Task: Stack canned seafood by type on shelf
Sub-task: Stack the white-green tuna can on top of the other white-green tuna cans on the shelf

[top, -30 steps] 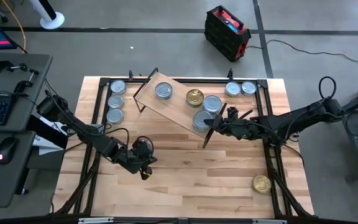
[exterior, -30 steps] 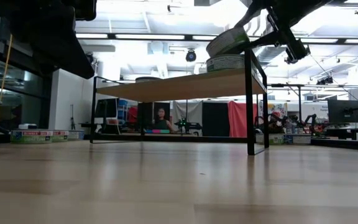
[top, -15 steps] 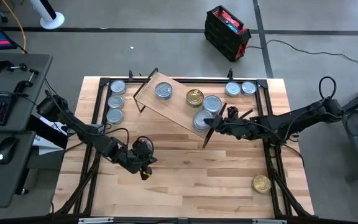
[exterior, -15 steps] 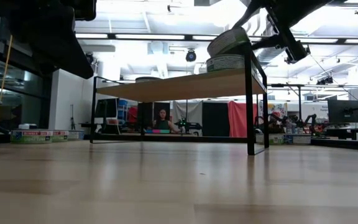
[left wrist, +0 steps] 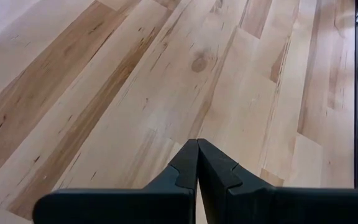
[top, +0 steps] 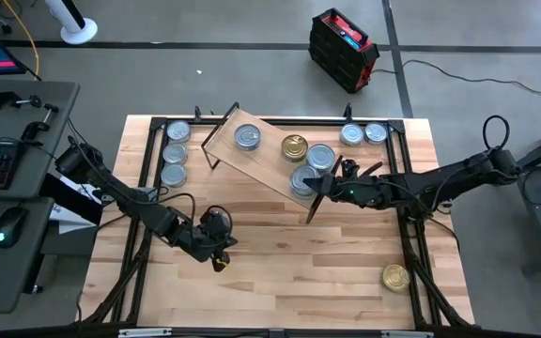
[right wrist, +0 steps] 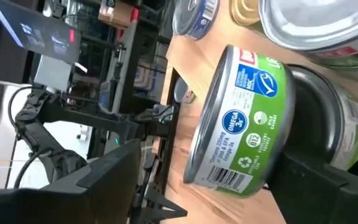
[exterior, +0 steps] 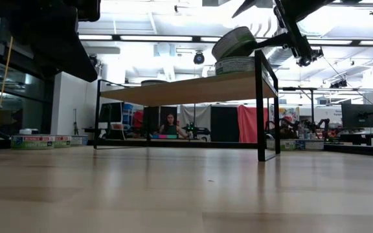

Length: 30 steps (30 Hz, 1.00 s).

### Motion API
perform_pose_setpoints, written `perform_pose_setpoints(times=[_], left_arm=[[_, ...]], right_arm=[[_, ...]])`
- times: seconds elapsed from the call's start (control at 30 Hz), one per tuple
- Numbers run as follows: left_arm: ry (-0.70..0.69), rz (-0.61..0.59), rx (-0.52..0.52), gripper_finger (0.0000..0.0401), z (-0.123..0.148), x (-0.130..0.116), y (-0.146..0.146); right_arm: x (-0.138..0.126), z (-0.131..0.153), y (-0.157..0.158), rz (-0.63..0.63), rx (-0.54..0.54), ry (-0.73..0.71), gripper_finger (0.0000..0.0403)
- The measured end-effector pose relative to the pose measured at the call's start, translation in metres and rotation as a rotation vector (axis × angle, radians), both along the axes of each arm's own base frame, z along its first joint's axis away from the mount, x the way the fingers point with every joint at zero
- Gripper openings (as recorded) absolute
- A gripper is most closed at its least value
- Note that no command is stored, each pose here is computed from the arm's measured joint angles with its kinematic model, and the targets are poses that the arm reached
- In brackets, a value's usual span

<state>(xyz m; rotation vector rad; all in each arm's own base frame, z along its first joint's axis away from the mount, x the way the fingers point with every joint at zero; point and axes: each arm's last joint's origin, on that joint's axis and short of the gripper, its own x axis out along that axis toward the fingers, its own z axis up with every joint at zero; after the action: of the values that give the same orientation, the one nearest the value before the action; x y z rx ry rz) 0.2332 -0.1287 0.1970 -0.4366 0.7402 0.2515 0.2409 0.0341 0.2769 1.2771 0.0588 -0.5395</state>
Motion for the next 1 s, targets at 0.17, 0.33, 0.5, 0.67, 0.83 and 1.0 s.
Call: perform_pose_setpoints(times=[0.17, 0.33, 0.5, 0.67, 0.83, 1.0], left_arm=[[0.000, 0.000, 0.000, 0.0000, 0.000, 0.000, 0.000], [0.001, 0.000, -0.001, 0.0000, 0.000, 0.000, 0.000], [0.001, 0.000, -0.001, 0.0000, 0.000, 0.000, 0.000], [0.001, 0.000, -0.001, 0.0000, 0.000, 0.000, 0.000], [0.001, 0.000, -0.001, 0.0000, 0.000, 0.000, 0.000], [0.001, -0.001, -0.001, 0.0000, 0.000, 0.000, 0.000]], right_arm=[[-0.001, -0.001, -0.001, -0.003, -0.005, 0.016, 0.0312], [-0.002, -0.005, -0.001, -0.011, 0.008, 0.048, 0.0312], [-0.002, -0.004, -0.002, -0.018, 0.012, 0.065, 0.0312], [0.004, 0.014, -0.002, -0.031, -0.010, 0.248, 0.0312], [0.015, 0.033, -0.002, -0.044, -0.034, 0.380, 0.0312], [0.030, 0.027, -0.006, -0.006, -0.012, 0.459, 0.0312]])
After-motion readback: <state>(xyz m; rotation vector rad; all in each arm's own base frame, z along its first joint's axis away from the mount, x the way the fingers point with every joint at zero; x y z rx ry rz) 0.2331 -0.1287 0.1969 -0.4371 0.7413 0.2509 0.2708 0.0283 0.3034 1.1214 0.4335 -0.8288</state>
